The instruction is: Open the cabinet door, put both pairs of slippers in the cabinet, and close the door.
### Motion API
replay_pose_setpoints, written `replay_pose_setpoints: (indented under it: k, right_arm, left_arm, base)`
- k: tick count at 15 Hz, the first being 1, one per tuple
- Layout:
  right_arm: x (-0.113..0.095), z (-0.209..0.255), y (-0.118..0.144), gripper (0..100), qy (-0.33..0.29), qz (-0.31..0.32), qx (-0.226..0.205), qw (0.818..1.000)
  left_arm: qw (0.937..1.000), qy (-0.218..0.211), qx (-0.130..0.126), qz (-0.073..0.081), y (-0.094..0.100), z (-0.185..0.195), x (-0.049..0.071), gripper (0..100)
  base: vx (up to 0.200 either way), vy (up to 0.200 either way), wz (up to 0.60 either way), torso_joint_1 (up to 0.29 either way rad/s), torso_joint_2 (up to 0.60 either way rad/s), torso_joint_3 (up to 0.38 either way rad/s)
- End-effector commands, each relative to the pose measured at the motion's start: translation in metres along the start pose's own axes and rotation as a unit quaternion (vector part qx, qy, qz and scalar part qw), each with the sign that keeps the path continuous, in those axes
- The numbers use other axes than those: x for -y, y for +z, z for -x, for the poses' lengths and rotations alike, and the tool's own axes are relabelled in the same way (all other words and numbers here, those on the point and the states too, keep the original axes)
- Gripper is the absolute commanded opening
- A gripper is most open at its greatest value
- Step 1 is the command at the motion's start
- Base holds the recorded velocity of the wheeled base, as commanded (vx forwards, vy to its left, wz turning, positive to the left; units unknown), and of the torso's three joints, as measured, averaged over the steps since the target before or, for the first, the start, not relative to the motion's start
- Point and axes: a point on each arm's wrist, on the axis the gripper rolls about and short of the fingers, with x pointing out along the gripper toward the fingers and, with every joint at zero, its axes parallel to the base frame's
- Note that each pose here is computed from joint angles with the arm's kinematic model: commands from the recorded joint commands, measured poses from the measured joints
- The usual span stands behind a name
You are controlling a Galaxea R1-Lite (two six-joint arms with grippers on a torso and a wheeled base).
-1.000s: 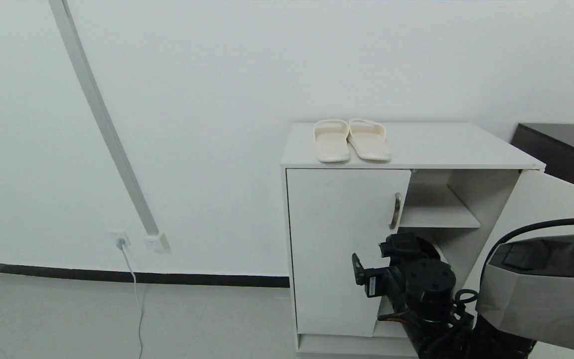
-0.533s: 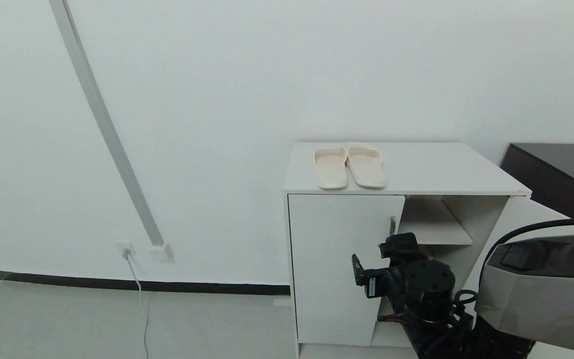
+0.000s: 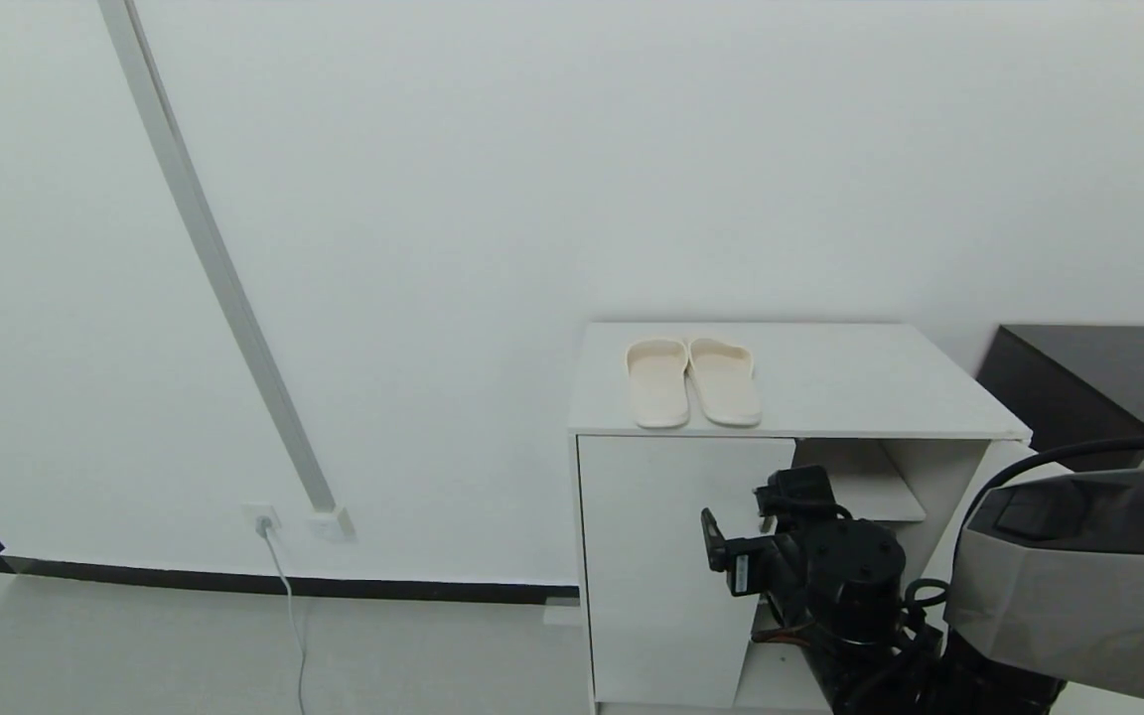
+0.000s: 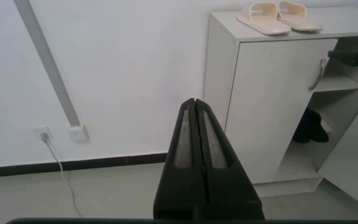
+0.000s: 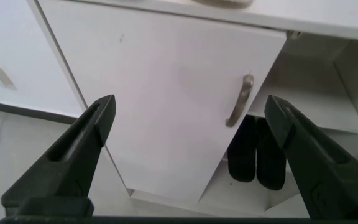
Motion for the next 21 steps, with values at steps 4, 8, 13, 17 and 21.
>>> replay_pose_setpoints:
  k: [4,8,13,17,21]
  right_arm:
    - [0.003,0.004,-0.007,100,0.007,0.024,-0.008,1.0]
    - [0.001,-0.014,0.014,100,0.009,0.026,0.023,0.999]
    - [-0.002,-0.029,0.1,100,-0.006,-0.022,-0.005,1.0]
    - [-0.017,-0.01,0.159,100,0.01,-0.056,-0.056,0.997]
    - [-0.027,-0.005,0.159,100,0.018,-0.053,-0.061,0.997]
  left_arm:
    - [1.0,0.0,-0.001,-0.001,0.0,0.0,0.0,0]
    - [1.0,0.0,-0.001,-0.001,0.0,0.0,0.0,0]
    - [1.0,0.0,-0.001,-0.003,0.0,0.0,0.0,0]
    - [1.0,0.0,-0.001,-0.002,0.0,0.0,0.0,0]
    - [1.0,-0.001,-0.001,-0.003,0.0,0.0,0.0,0]
  base:
    - [0.0,0.0,0.0,0.132,-0.29,-0.154]
    - [0.0,0.0,0.0,0.0,0.0,0.0]
    - [0.0,0.0,0.0,0.0,0.0,0.0]
    - [0.0,0.0,0.0,0.0,0.0,0.0]
    - [0.0,0.0,0.0,0.0,0.0,0.0]
